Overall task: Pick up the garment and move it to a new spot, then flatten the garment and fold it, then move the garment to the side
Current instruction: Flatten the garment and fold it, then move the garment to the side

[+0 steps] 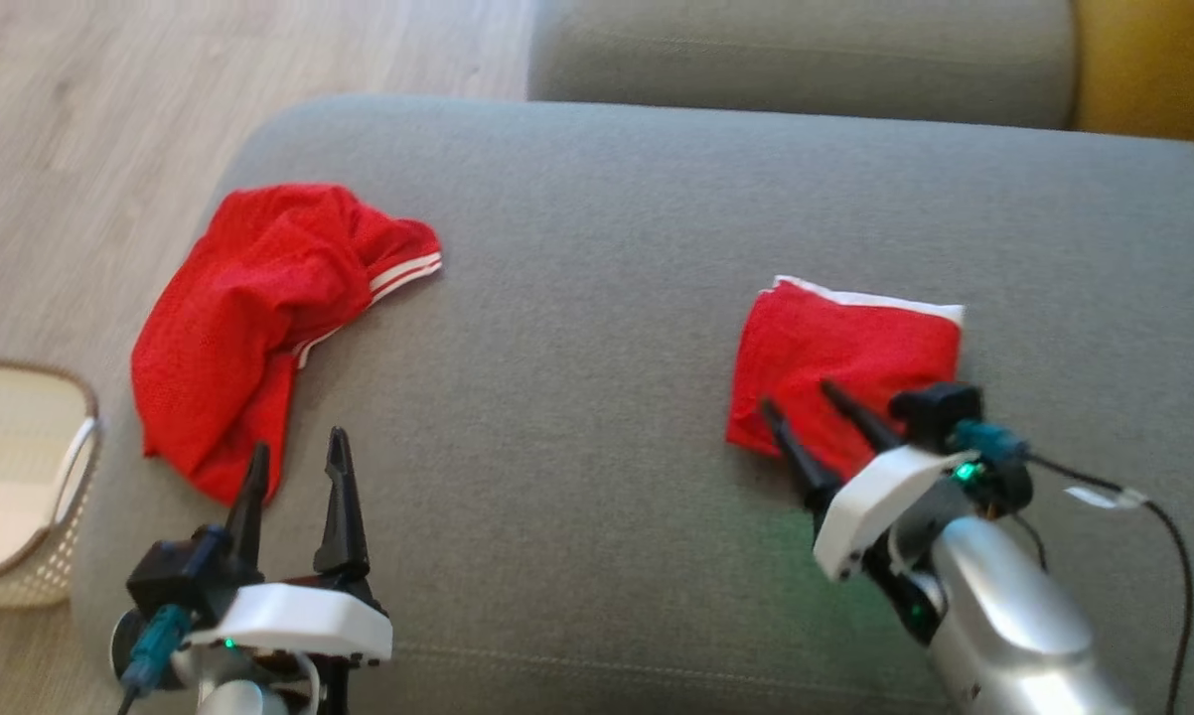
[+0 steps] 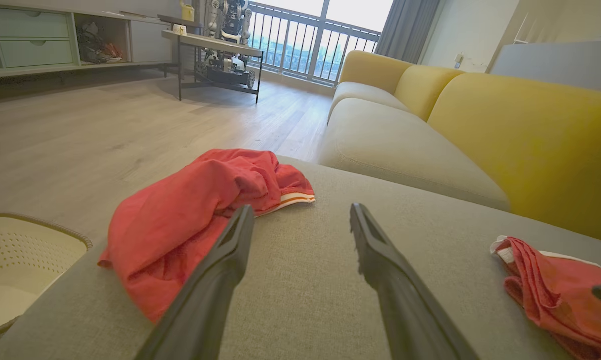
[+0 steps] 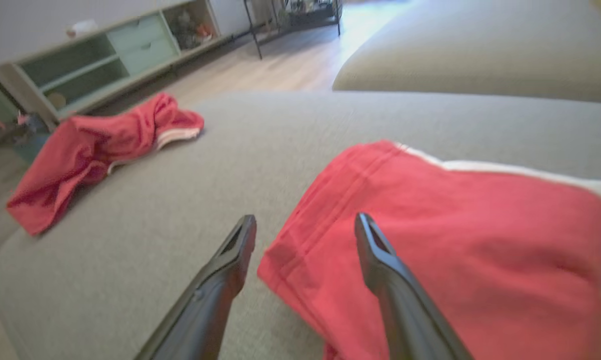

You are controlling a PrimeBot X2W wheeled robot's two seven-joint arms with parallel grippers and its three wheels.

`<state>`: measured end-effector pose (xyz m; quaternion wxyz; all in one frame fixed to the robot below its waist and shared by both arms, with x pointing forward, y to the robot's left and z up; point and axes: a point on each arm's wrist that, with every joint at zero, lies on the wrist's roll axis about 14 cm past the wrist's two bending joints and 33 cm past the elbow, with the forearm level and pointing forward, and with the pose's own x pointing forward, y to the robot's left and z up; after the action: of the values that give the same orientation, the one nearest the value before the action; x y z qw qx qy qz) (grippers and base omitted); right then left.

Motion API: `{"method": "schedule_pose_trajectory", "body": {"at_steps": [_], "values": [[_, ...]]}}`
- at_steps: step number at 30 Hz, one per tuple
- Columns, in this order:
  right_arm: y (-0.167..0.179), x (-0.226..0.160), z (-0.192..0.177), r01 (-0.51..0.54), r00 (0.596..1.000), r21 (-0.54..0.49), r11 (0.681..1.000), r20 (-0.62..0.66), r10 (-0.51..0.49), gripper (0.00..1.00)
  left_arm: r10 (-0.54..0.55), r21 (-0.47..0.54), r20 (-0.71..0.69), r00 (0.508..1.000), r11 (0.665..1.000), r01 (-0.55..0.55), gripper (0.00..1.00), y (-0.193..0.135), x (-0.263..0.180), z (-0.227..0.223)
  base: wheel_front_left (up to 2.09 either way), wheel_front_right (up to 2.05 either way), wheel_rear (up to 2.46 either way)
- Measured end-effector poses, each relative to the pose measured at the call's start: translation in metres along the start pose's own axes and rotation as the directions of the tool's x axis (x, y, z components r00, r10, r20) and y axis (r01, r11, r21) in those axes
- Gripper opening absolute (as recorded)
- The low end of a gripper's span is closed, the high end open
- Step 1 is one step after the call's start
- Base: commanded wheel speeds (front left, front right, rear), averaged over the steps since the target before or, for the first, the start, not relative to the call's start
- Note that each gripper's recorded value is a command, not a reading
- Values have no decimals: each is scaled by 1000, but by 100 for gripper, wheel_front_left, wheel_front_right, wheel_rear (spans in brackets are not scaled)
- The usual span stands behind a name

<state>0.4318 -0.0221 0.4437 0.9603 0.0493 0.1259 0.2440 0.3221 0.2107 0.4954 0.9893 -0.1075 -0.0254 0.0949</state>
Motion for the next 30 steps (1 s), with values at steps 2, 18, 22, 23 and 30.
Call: {"method": "schedule_pose_trajectory", "body": {"at_steps": [2,18,22,23,30], "values": [[-8,-3,22,28,997,32,999,75,-30,100,-17,-2,13,1000,1000,17,100,-5,2,4,0,0,0],[-112,-122,82,377,842,63,924,392,-370,100,-202,-8,34,979,979,203,100,-65,15,9,0,0,0],[-113,-133,67,405,838,73,911,368,-402,100,-235,-1,13,972,972,235,100,-75,15,2,0,0,0],[-112,-134,64,406,840,74,911,362,-404,100,-241,1,6,971,971,241,100,-76,15,0,0,0,0],[-113,-130,57,406,847,91,909,335,-412,100,-247,-1,-20,969,969,247,100,-78,11,-9,0,0,0]]}}
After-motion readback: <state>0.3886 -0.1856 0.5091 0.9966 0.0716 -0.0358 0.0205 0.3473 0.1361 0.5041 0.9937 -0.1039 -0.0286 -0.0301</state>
